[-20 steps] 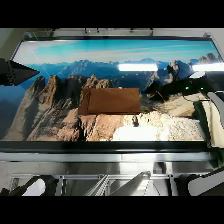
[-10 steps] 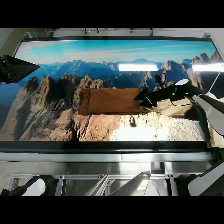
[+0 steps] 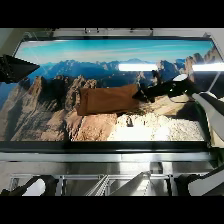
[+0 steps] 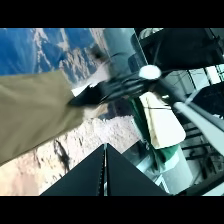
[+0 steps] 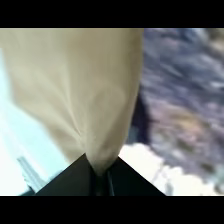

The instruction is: Fold the shirts.

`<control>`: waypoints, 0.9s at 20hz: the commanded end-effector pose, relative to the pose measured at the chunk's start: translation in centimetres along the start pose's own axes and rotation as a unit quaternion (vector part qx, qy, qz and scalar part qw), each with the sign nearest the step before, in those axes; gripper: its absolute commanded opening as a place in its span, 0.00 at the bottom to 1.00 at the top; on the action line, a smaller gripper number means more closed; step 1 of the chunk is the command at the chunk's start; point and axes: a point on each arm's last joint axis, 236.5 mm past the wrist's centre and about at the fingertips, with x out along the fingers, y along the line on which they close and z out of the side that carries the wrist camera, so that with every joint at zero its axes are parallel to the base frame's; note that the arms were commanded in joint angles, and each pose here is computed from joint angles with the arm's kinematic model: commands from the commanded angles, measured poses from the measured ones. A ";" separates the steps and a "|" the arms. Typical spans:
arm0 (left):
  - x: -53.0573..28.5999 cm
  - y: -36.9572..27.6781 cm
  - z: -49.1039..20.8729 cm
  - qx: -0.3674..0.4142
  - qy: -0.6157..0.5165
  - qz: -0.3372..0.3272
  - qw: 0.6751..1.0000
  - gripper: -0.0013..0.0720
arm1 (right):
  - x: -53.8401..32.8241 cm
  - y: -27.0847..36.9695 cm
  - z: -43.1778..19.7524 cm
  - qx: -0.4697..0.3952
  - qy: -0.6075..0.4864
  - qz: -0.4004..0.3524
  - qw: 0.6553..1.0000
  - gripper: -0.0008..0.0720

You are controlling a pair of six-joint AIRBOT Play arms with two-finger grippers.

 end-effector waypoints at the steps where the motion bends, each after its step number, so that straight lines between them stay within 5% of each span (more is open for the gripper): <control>1: 0.0 0.0 -0.1 0.005 0.001 0.001 1.000 0.05 | -10.8 3.9 4.4 -0.003 -0.136 0.002 0.991 0.03; 5: 0.0 0.1 -0.4 0.025 0.007 0.002 1.000 0.05 | -29.9 -1.6 3.9 0.082 -0.306 -0.124 0.940 0.03; 10: 0.5 1.3 -1.6 0.019 0.016 -0.003 1.000 0.05 | -44.0 -12.4 -8.4 0.268 -0.359 -0.333 0.829 0.03; 14: 1.5 3.3 -3.9 -0.016 0.032 -0.012 0.999 0.05 | -46.0 -17.5 -18.4 0.397 -0.347 -0.415 0.742 0.03; 18: 1.9 3.9 -5.2 -0.033 0.041 -0.019 0.998 0.05 | -42.2 -20.4 -24.1 0.464 -0.278 -0.422 0.728 0.10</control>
